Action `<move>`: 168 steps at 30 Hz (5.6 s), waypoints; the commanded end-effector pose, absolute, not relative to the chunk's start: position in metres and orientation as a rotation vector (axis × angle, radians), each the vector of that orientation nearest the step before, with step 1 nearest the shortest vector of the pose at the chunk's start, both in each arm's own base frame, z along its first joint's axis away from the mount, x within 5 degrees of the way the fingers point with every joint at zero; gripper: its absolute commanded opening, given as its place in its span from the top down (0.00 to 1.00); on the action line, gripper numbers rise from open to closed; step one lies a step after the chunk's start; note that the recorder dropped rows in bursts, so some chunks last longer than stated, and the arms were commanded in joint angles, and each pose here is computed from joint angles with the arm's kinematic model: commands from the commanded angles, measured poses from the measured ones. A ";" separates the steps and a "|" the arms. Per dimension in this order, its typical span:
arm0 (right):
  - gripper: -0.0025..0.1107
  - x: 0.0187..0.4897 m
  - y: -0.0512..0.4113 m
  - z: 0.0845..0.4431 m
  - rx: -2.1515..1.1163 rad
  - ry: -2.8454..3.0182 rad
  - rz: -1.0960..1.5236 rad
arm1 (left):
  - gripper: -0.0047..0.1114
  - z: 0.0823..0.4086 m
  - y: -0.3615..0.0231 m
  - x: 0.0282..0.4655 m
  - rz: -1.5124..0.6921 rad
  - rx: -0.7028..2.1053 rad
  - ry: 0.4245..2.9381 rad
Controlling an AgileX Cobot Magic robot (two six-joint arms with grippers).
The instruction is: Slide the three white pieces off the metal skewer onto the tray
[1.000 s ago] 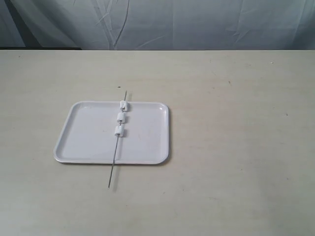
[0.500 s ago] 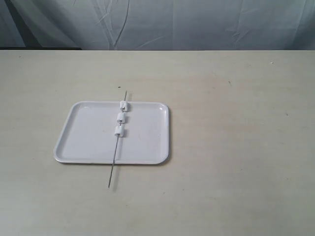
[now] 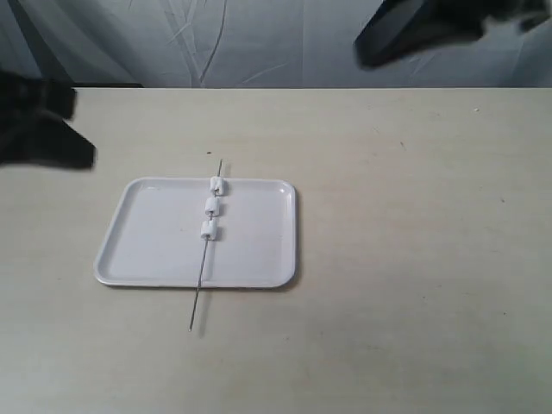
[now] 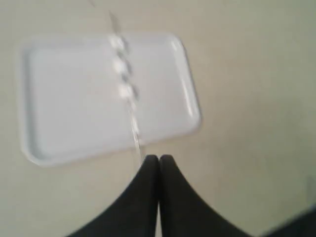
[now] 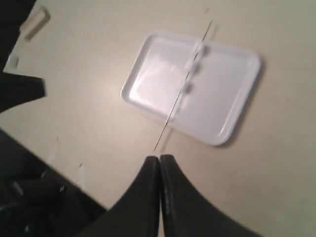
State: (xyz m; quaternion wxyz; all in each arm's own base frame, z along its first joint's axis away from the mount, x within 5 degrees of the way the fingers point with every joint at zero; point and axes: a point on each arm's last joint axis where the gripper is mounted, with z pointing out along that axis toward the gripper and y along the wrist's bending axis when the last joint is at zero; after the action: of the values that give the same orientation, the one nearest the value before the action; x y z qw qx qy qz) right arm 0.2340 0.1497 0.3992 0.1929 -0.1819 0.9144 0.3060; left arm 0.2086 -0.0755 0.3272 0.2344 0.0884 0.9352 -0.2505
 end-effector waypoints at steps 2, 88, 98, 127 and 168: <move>0.97 0.228 0.212 0.324 -0.730 2.760 0.934 | 0.96 0.267 -0.101 0.224 -0.901 0.287 2.779; 0.98 0.143 0.218 0.178 -0.520 2.900 0.938 | 0.58 0.198 -0.143 0.274 -1.188 -0.180 2.574; 0.98 0.142 0.219 0.184 -0.505 2.875 0.981 | 0.58 0.199 -0.162 0.275 -1.327 -0.153 2.479; 0.98 0.140 0.219 0.184 -0.551 2.880 1.009 | 0.85 0.195 -0.155 0.282 -1.180 -0.184 2.463; 0.98 0.092 0.189 0.163 -0.572 2.832 0.899 | 0.88 0.175 -0.103 0.304 -0.939 -0.020 2.544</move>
State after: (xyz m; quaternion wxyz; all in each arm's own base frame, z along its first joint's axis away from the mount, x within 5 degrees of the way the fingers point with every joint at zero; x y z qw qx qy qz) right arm 0.0878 0.1873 0.1594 0.0337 -0.1930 0.9364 0.2911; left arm 0.3074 -0.0957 0.1881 0.2466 -0.0480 0.9055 -0.3420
